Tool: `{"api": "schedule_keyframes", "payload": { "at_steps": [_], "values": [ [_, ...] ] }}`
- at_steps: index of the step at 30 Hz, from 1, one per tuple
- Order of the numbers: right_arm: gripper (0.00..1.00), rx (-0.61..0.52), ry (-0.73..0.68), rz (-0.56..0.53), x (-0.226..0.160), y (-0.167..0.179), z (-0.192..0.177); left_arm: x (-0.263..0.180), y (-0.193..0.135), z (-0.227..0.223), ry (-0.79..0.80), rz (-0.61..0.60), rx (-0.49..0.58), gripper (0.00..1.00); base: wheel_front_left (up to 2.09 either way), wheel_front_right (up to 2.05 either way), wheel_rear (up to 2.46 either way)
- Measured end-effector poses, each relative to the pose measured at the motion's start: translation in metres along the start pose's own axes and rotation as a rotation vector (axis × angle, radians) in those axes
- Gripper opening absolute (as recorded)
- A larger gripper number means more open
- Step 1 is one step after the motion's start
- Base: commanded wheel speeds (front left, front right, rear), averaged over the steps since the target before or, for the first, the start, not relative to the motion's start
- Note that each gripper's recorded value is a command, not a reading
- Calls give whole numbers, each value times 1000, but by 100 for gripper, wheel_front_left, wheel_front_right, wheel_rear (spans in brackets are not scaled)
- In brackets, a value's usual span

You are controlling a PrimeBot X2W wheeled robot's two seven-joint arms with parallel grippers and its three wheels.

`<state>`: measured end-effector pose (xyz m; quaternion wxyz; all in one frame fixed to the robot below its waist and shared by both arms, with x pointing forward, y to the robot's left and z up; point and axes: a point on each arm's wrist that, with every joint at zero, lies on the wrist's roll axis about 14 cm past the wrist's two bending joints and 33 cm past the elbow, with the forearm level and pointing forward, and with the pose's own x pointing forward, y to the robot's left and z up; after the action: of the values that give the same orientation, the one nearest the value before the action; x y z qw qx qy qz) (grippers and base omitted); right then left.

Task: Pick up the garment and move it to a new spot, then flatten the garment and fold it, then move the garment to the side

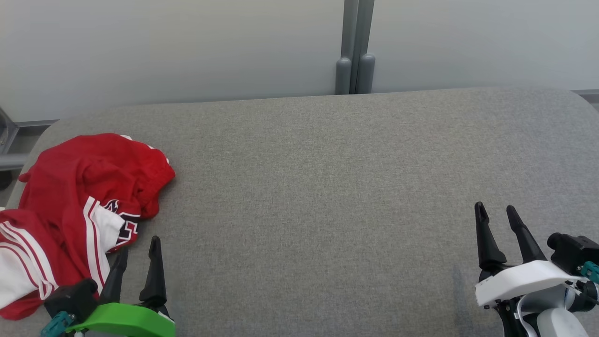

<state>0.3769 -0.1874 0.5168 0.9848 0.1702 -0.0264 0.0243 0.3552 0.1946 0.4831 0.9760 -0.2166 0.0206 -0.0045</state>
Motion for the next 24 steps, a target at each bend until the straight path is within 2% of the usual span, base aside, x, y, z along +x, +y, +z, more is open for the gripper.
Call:
{"api": "schedule_keyframes", "payload": {
  "at_steps": [9,24],
  "values": [
    [100,-92,1,-1,-5,-3,-2,-4,-11,-5,13,-53,98,100,0,0,0],
    [100,-242,5,-13,-9,-16,-3,-11,-7,-13,32,-73,237,100,0,0,0]
  ]
}}
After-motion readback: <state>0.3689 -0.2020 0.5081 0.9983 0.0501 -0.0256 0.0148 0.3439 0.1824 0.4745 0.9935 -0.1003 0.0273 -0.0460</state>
